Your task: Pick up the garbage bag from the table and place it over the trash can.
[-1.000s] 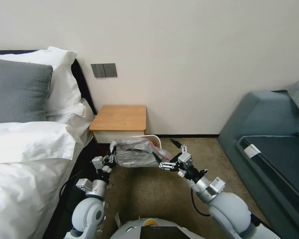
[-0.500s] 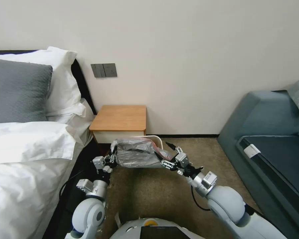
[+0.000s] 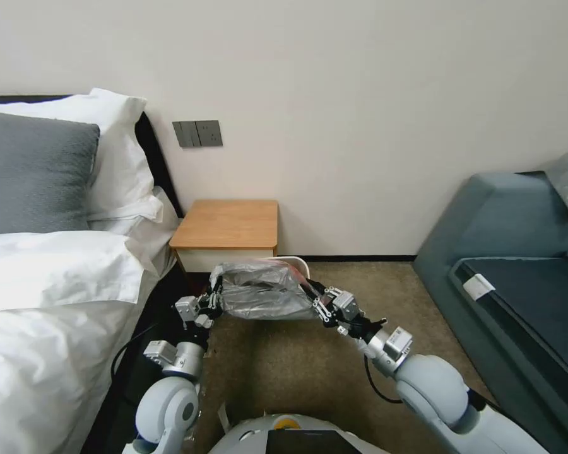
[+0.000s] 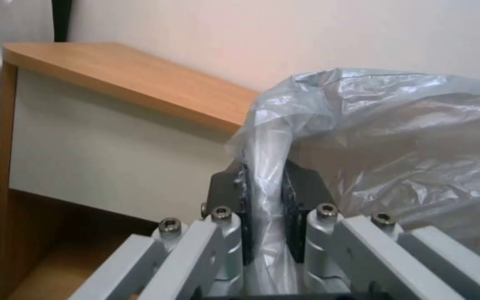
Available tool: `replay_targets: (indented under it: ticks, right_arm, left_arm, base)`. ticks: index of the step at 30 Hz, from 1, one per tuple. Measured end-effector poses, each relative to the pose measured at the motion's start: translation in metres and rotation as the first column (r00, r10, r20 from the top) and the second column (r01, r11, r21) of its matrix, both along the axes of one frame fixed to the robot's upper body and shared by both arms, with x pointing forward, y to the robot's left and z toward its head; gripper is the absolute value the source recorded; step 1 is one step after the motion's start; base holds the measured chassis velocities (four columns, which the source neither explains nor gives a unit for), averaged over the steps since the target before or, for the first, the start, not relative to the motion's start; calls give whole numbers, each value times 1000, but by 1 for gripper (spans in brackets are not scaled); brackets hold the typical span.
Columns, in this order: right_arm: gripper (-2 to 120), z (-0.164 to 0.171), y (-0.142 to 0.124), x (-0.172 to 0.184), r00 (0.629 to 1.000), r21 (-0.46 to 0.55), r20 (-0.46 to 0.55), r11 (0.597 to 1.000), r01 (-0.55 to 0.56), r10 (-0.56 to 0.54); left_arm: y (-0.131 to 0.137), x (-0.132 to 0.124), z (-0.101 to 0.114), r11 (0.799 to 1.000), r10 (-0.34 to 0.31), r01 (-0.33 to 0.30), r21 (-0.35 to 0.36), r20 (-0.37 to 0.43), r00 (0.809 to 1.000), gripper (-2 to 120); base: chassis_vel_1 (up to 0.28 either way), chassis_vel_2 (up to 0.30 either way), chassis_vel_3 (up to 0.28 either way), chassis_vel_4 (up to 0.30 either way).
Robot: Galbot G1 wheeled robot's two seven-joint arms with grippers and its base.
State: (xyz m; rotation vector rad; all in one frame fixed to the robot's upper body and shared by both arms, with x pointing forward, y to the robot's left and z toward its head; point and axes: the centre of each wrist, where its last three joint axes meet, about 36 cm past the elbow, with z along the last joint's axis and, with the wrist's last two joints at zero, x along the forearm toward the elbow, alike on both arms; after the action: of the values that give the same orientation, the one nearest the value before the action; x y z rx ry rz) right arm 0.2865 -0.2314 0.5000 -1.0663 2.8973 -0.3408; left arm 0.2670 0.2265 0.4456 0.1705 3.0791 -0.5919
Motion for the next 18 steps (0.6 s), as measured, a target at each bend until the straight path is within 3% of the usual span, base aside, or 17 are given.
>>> replay_targets:
  ticks: [4,18]
  right_arm:
    - [0,3,-1,1,1000,-6,5,1000,-1,1]
    - [0,8,-6,16,997,3,46,998,60,-60]
  left_arm:
    - [0,0,0,1000,-3,3,4,1,1000,8]
    - [3,0,-6,999,-25,23,47,42,999,8]
  base:
    - [0,0,0,0]
    - [0,0,0,0]
